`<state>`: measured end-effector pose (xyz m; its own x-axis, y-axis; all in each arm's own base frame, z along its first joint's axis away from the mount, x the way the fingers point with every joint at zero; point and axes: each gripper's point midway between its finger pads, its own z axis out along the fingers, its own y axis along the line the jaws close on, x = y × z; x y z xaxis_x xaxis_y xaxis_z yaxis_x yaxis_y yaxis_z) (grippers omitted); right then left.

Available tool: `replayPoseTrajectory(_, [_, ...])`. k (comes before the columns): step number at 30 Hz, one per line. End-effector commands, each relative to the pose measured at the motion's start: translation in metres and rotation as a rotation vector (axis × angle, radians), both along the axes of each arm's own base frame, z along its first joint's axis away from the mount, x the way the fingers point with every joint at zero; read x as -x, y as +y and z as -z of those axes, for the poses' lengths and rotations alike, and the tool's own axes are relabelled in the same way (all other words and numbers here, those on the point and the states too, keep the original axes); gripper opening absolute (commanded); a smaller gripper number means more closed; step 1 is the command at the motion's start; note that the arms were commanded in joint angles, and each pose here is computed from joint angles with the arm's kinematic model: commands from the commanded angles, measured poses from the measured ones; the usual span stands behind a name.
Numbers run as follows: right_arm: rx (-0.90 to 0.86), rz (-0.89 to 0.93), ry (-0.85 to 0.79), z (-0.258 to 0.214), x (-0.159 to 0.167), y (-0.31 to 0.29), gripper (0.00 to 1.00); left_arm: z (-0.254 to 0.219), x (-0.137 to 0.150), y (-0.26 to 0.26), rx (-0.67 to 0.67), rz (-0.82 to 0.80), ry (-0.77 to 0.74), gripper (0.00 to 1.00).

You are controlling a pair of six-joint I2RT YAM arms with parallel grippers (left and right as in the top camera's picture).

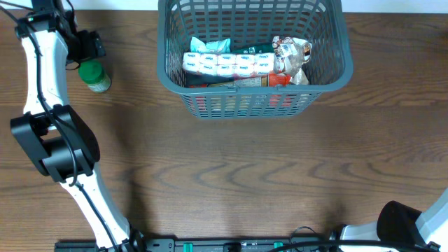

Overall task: Pack container
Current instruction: 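Lower the left gripper around the green-capped jar and grasp it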

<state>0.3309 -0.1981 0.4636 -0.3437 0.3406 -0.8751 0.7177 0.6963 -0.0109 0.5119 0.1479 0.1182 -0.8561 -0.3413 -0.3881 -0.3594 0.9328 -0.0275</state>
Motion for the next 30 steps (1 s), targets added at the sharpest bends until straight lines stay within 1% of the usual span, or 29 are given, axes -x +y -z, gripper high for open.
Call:
replayPoseTrajectory(1, [-0.008,0.016,-0.009,0.000,0.001,-0.001,0.99,0.024,0.003,0.009,0.005,-0.024,0.049,0.96])
replayPoseTrajectory(7, [-0.008,0.016,-0.009,0.000,0.001,-0.001,0.99,0.043,0.001,0.009,0.014,-0.021,0.074,0.96])
replayPoseTrajectory(16, [-0.008,0.016,-0.009,0.000,0.001,-0.001,0.99,0.049,-0.006,0.004,0.019,-0.008,0.063,0.96])
replayPoseTrajectory(23, [-0.008,0.016,-0.009,0.000,0.001,-0.001,0.99,0.074,-0.003,-0.011,0.035,0.016,0.125,0.96])
replayPoseTrajectory(30, [-0.008,0.016,-0.009,0.000,0.001,-0.001,0.99,0.090,-0.004,-0.015,0.039,0.023,0.147,0.96])
